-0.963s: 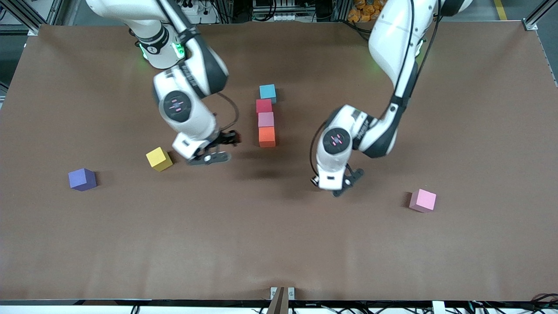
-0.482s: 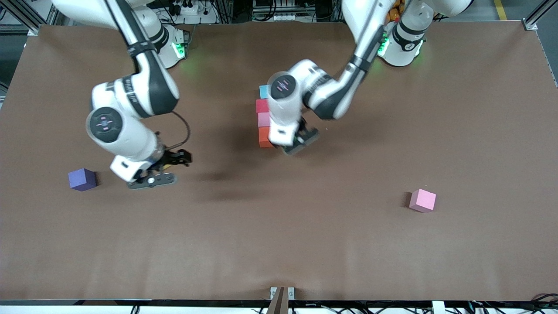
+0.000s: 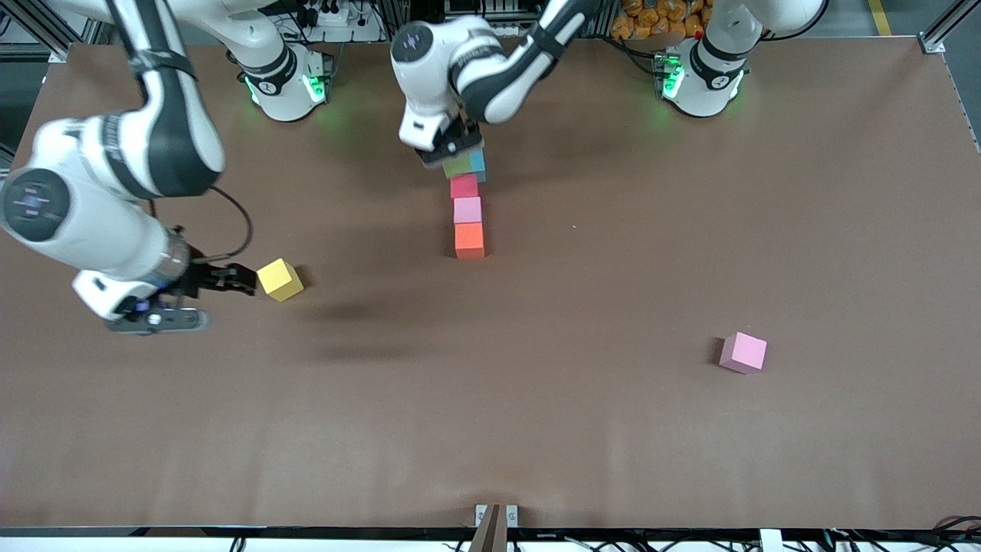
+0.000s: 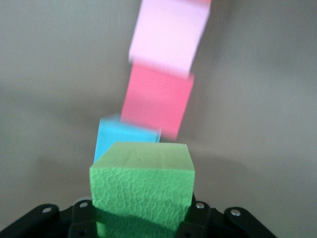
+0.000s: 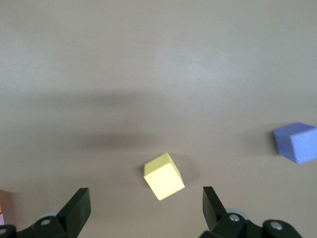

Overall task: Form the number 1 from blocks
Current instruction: 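Place the green cube past the blue cube while the right gripper withdraws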

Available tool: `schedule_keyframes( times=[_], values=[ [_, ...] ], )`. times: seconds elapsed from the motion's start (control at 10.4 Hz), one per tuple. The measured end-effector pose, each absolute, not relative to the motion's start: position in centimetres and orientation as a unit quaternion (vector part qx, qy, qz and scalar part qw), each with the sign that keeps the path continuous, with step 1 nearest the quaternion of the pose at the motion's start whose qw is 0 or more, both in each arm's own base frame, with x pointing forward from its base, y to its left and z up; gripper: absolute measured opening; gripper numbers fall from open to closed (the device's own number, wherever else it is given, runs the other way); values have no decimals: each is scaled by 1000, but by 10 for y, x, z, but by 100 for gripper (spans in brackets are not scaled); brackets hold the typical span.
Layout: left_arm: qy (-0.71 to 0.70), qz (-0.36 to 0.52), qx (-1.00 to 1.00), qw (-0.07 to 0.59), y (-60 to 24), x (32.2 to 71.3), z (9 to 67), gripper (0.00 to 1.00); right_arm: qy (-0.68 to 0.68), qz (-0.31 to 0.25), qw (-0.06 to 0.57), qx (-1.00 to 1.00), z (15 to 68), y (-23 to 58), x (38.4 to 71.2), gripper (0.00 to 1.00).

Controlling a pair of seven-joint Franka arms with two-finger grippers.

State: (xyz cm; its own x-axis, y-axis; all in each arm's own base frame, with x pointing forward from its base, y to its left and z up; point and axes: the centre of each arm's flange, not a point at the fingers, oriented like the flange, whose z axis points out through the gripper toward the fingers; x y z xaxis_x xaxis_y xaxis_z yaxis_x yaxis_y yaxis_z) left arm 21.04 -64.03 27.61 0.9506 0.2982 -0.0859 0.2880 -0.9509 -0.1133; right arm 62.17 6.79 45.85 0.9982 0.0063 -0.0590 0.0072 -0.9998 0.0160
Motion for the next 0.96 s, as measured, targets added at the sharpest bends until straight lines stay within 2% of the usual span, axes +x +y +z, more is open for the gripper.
schedule_keyframes(
  times=[0.29,0.48,0.67,0.96],
  values=[
    [-68,62,-993,73,-631,117,274,56,-17,-29,6,999,479,42,615,100],
    [-27,46,-996,66,-616,82,248,56,-29,-33,2,999,500,26,604,100],
    [-17,39,-998,55,-605,85,229,56,-45,-23,-3,999,526,5,593,100],
    [5,41,-998,39,-599,112,223,56,-56,-4,-9,998,551,-11,584,100]
  ],
)
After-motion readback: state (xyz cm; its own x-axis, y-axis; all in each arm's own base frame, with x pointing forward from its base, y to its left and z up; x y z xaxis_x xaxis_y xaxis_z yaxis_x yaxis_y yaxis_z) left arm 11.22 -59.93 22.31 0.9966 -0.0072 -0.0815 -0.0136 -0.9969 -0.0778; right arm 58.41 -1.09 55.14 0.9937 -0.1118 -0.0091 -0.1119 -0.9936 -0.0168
